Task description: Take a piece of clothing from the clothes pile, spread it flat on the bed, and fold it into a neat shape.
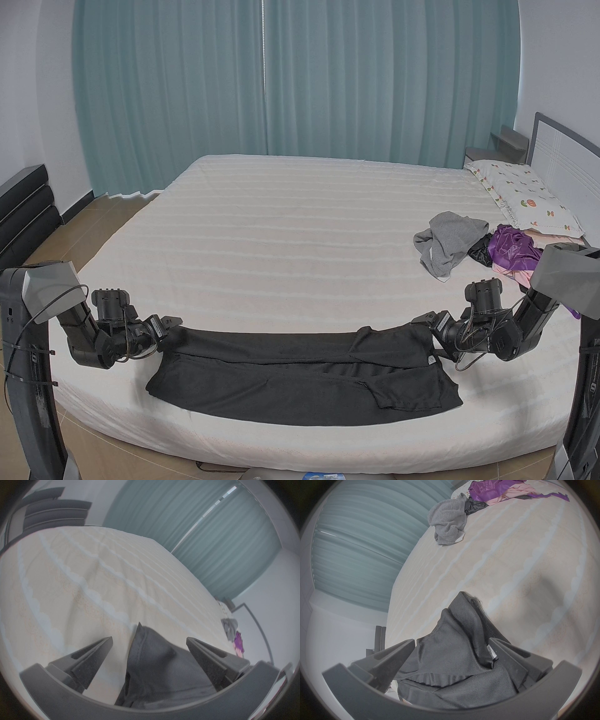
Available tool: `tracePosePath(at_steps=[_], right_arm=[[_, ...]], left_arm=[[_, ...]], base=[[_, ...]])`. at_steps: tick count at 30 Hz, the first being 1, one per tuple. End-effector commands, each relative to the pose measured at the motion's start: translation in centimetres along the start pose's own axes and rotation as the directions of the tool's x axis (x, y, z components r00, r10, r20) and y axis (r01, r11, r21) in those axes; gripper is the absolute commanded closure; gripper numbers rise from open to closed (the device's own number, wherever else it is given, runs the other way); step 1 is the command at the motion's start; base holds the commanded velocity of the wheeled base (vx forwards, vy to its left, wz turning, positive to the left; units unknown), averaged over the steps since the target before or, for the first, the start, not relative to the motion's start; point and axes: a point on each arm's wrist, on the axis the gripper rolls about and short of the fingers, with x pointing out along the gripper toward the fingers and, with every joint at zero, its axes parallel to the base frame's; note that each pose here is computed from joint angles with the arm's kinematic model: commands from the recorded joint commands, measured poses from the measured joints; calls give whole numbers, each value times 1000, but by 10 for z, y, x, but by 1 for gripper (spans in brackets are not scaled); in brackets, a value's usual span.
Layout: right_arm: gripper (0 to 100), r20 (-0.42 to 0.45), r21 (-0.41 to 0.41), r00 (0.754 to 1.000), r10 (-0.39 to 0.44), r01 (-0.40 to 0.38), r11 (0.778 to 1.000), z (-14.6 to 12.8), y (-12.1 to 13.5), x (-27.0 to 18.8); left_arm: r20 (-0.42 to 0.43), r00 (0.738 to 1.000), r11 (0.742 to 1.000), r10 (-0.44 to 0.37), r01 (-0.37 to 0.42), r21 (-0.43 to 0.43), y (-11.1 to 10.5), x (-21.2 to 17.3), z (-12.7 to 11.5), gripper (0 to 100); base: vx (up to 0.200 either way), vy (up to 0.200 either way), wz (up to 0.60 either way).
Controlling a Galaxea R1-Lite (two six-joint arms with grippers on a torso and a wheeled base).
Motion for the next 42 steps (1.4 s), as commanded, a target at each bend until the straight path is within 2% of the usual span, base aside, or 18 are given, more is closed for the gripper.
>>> tracePosePath(at_steps=[1, 2, 17, 36, 42], right_arm=[[0, -6, -4, 1000, 0, 0, 1000, -2, 0, 1], [0, -5, -5, 1000, -1, 1, 1000, -2, 1, 1], [0, -6, -6, 1000, -2, 2, 1000, -3, 0, 1], [0, -13, -8, 1000, -3, 3, 1000, -5, 1, 1], [0, -15, -9, 1000, -8, 8, 1000, -6, 0, 1]], left_arm=[[-27, 1000, 996, 11, -9, 87, 1, -12, -10, 0], [-37, 999, 994, 16, -12, 112, 1, -13, -13, 0], [-29, 999, 983, 16, -11, 186, -1, -18, -22, 0], [-61, 998, 978, 30, -17, 206, -4, -19, -33, 0], [-82, 996, 963, 39, -16, 270, -2, -21, -39, 0]], base=[[0, 0, 0], [0, 0, 0], [0, 0, 0], [0, 0, 0], [0, 0, 0]])
